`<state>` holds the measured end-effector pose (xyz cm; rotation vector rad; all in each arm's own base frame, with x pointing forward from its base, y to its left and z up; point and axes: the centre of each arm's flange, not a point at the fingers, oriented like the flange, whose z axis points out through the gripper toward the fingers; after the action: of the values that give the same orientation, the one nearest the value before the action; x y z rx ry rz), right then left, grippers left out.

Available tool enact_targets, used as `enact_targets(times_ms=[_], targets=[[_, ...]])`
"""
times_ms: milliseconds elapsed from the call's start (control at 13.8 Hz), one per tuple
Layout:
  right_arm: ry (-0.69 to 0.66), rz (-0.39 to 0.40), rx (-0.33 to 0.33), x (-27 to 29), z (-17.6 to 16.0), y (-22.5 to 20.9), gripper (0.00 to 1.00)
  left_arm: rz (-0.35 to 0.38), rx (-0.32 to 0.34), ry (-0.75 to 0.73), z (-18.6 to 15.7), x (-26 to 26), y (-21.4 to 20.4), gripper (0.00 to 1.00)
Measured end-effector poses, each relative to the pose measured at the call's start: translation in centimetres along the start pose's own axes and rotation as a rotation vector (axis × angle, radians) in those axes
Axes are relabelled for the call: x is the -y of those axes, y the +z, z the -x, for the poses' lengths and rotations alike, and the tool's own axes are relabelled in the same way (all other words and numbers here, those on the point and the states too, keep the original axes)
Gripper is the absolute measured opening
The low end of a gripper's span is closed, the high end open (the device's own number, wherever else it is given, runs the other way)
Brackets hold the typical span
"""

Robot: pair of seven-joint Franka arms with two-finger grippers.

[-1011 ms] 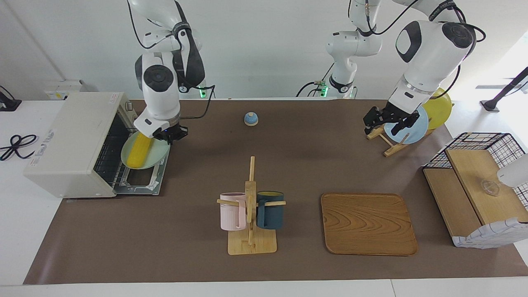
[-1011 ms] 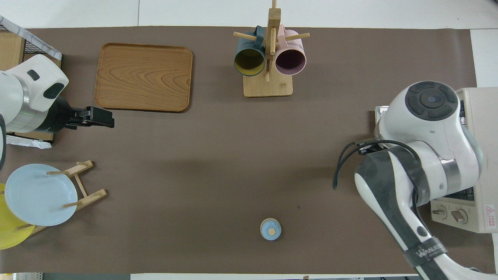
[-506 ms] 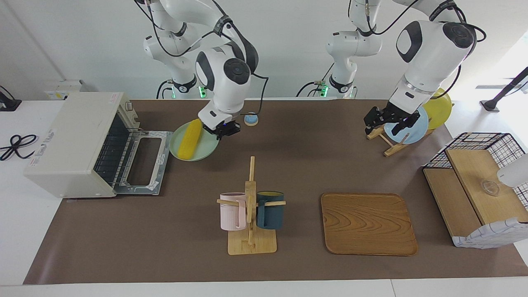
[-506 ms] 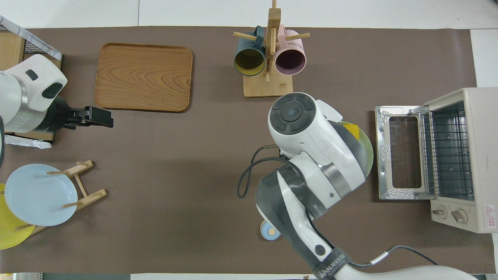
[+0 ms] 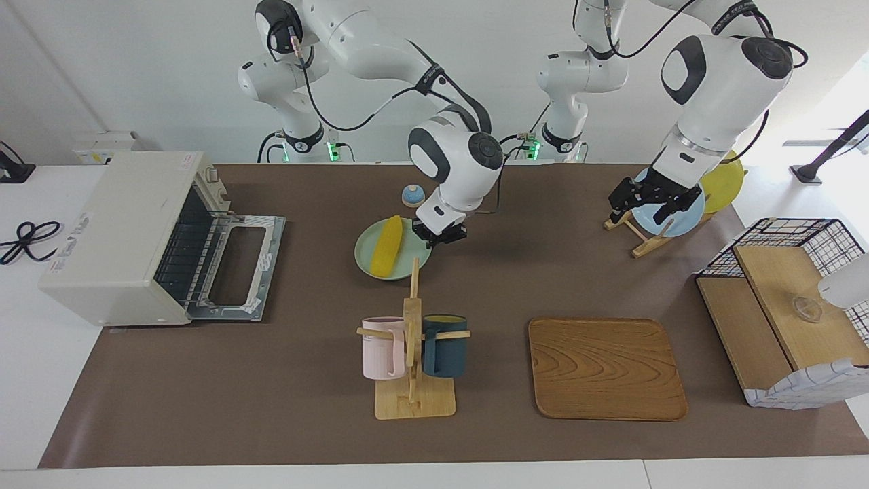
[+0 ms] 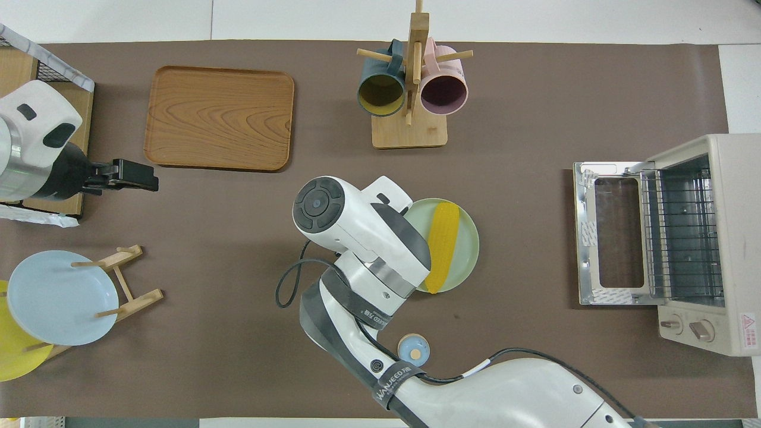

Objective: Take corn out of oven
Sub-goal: 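Pull the green plate with corn out of the oven with the right gripper, then set the plate on the table while the left gripper reaches toward it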

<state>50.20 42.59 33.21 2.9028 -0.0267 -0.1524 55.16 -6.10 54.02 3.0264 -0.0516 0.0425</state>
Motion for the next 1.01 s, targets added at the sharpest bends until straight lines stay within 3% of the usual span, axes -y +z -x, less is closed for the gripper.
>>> enact_targets(times_ms=[361,650,867,1011], targets=[[0.016,-0.11,-0.021,1.4,1.1,2.9,0.03,-0.001,0.001,-0.002,0.0,1.4,0.4,1.0],[0.043,-0.141,-0.041,2.2,2.2,2.3,0.03,-0.001,-0.004,-0.002,-0.1,1.4,0.4,1.0],[0.057,-0.178,-0.054,2.3,1.9,0.6,0.31,0.002,-0.006,0.001,-0.1,1.2,0.4,1.0],[0.066,-0.191,-0.068,1.6,1.4,-1.3,0.33,0.01,-0.007,0.001,-0.2,1.1,0.6,1.0]])
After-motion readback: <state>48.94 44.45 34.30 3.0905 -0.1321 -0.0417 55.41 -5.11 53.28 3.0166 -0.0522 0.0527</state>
